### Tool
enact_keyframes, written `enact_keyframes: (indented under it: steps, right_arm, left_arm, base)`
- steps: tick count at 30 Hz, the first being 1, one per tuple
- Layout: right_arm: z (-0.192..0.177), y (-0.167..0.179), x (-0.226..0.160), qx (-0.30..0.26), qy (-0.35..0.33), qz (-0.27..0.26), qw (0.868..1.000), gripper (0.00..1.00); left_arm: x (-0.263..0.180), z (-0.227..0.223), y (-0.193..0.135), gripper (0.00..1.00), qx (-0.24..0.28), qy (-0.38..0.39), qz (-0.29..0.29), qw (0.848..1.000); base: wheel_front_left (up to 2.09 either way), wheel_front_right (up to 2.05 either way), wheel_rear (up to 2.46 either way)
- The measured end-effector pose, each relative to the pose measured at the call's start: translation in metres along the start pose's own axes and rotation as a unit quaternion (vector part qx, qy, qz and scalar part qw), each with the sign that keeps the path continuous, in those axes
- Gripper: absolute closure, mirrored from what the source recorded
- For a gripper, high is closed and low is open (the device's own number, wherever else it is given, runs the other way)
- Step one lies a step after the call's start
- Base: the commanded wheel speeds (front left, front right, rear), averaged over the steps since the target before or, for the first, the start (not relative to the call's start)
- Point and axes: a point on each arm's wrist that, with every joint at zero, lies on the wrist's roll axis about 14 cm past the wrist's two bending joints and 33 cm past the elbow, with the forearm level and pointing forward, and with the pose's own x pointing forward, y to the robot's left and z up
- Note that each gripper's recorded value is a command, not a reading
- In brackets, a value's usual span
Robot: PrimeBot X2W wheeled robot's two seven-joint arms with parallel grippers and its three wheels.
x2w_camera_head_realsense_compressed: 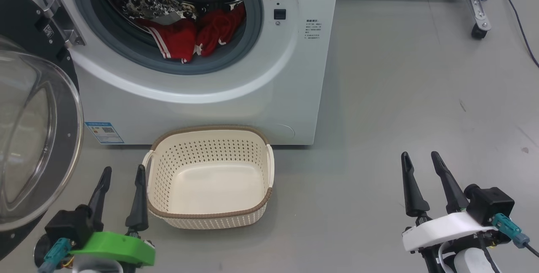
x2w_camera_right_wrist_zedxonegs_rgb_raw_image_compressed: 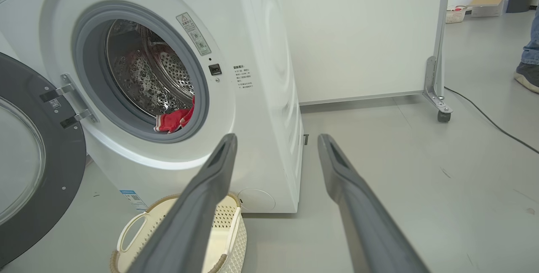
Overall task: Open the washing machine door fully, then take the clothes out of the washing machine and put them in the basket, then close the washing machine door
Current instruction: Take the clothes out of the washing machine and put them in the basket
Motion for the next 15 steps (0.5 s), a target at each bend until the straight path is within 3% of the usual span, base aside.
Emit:
enact_keyframes:
  steps: [4, 15]
  right_arm:
    - [-0.0015, 0.0009, 0.0006, 0.0, 0.002, 0.002, 1.0, 0.0]
    - [-0.0034, 0.001, 0.0015, 0.002, 0.005, 0.002, 1.0, 0.0]
  left_arm:
    - [-0.0003, 0.0048, 0.0028, 0.0, 0.035, -0.001, -0.008, 0.999]
    - [0.0004, 0.0059, 0.0009, 0.0, 0.033, -0.004, -0.01, 0.999]
  base:
    - [1.13, -1.39, 0.25]
    - [0.93, -0.95, 0.03]
